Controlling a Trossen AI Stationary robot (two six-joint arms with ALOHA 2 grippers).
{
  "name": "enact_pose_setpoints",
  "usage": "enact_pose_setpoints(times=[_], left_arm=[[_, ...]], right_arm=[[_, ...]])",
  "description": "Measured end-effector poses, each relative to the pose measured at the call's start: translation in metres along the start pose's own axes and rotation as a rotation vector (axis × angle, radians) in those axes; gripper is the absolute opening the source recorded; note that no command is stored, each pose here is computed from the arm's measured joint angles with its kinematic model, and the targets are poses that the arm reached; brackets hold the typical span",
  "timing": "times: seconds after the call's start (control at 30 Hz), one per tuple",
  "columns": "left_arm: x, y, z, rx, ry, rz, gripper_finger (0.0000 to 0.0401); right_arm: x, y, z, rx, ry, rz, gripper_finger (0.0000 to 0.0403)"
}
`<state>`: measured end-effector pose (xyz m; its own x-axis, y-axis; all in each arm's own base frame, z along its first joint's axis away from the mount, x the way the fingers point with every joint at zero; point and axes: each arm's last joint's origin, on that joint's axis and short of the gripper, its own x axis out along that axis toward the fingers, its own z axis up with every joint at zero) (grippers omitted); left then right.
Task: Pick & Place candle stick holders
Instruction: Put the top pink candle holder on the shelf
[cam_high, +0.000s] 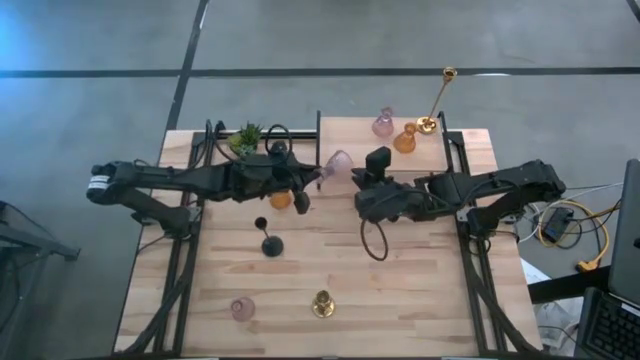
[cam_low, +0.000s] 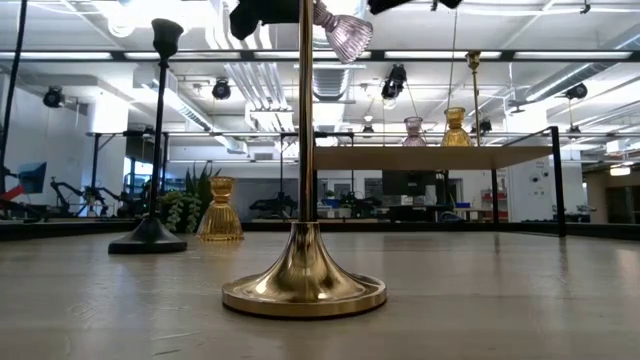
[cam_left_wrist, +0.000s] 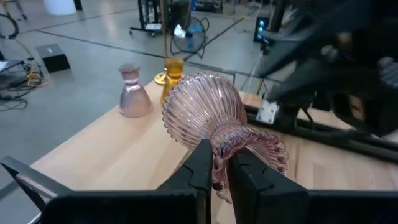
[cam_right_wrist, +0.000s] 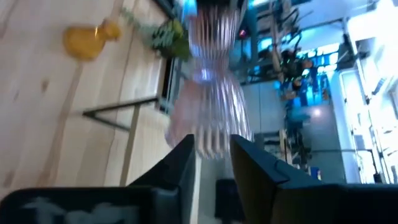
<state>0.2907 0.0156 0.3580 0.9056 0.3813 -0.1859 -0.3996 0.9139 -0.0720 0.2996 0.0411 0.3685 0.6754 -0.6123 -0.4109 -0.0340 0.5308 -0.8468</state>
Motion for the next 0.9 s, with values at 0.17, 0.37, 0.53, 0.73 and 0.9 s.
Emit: enact_pose_setpoints(times=[0.17,0.37,0.53,0.73,0.9], left_arm=[[0.008,-0.003,0.0,-0.017,-0.032,-0.036,0.0029],[0.018,-0.009,0.003,-0.022,-0.041,-0.084,0.0029],[0.021,-0.011,0.01,-0.017,-0.06,-0.087,0.0029],[0.027,-0.016,0.013,-0.015,-0.056,-0.125,0.0029],[0.029,-0.016,0.013,-0.017,-0.061,-0.125,0.0029]], right_arm=[[-0.002,-0.006,0.008,0.017,-0.073,-0.036,0.014],[0.006,-0.001,0.016,-0.015,-0.088,-0.048,0.0175],[0.01,0.002,0.017,-0.013,-0.072,-0.048,0.0189],[0.019,0.004,0.016,-0.013,-0.031,-0.062,0.0184],[0.023,0.004,0.014,0.013,0.034,-0.118,0.0168]])
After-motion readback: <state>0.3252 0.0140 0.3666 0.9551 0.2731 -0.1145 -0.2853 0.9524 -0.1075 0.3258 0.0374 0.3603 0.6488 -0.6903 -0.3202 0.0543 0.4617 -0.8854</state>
